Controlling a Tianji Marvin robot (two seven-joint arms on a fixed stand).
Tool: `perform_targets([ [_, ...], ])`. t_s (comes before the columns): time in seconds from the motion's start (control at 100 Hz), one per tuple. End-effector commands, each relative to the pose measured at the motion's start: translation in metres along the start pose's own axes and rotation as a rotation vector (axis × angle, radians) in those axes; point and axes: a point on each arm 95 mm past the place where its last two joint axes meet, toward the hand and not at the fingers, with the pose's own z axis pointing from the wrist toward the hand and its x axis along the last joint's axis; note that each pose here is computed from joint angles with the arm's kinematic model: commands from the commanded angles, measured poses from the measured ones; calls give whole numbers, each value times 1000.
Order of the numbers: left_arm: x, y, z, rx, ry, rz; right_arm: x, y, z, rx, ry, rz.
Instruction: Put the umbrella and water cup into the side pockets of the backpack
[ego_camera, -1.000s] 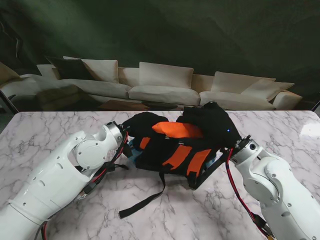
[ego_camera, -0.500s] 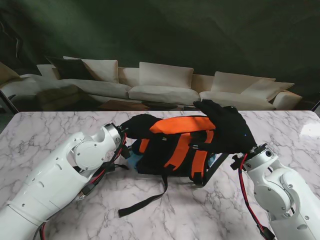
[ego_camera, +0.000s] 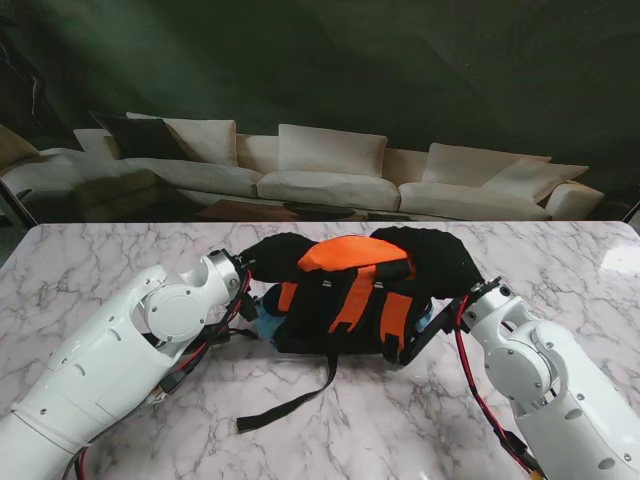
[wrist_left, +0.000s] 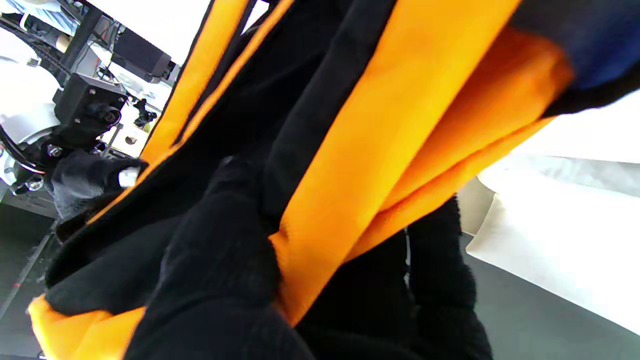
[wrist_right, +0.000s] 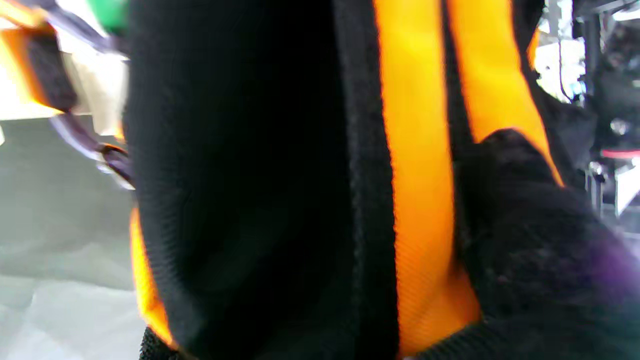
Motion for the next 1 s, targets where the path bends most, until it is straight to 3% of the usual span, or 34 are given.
perform_targets([
  [0.0,3,8,1,-22,12,-11,8,0,2,-20,23,-6],
  [0.13,6,10,0,-32,20,-23,17,8,0,-55,52,56],
  [0.33,10,15,-3,-62,51,-3,28,26,-15,-83,102,29],
  [0.57,-3,25,-14,-164,25,96,25,15,-21,-16,100,-6],
  [0.78,-18,4,-46,-194,-13,195,21,9,-19,14,105,8],
  [0.99,-29,-13,-80,-177,-37,284,17,8,-16,13,90,10],
])
